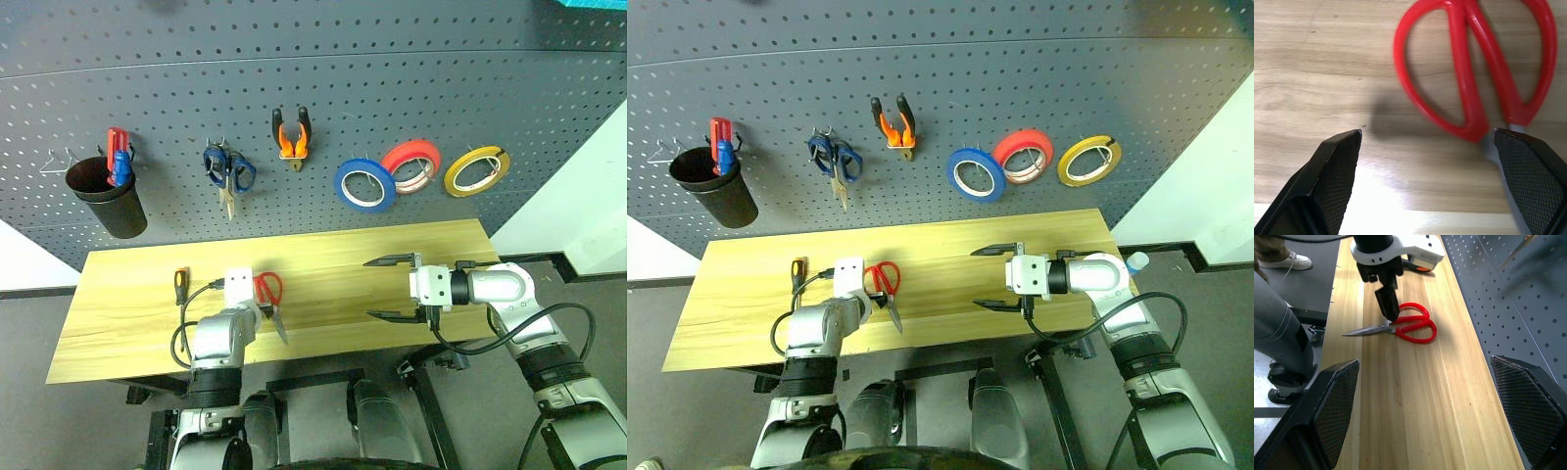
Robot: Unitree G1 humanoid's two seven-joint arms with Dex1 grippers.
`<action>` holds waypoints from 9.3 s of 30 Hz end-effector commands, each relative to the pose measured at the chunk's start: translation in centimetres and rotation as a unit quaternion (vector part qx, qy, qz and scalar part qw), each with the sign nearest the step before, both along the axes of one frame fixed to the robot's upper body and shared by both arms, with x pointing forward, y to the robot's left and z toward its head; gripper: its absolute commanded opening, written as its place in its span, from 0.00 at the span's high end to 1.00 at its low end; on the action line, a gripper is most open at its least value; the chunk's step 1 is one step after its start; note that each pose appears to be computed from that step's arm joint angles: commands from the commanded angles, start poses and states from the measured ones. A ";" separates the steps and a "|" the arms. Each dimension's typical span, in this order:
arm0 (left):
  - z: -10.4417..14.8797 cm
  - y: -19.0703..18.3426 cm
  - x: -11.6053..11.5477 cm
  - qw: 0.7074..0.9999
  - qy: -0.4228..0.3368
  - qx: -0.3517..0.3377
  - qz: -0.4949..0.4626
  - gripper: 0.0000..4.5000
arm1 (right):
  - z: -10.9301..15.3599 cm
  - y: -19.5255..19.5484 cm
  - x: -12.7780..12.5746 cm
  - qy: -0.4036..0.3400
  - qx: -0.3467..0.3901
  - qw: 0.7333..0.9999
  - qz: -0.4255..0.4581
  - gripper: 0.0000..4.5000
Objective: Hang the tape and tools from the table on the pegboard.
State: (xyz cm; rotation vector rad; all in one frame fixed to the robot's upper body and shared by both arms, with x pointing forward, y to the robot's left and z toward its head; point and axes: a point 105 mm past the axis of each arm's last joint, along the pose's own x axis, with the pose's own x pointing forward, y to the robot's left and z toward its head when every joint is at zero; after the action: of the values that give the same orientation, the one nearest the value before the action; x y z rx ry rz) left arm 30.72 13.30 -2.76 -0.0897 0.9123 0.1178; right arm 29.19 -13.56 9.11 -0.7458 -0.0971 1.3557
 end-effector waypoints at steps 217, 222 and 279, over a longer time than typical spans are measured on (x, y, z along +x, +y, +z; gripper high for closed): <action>33.0 15.8 -5.2 0.699 -0.699 0.036 -0.146 0.86 | 11.5 4.4 -0.6 0.132 0.292 0.943 0.092 0.00; 37.5 17.3 -3.8 0.650 -0.741 0.125 -0.114 0.86 | 11.5 4.7 -0.4 0.129 0.294 0.942 0.093 0.00; 2.3 9.3 -9.8 0.886 -0.366 0.084 -0.273 0.28 | -7.3 -9.8 -0.8 0.170 0.088 0.941 -0.278 0.00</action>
State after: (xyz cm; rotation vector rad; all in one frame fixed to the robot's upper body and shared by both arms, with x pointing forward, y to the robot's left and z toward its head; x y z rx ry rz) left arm 21.01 22.48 -0.85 0.2440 0.1738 -0.3569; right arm 27.98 -22.35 1.08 -0.2983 0.2824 0.9482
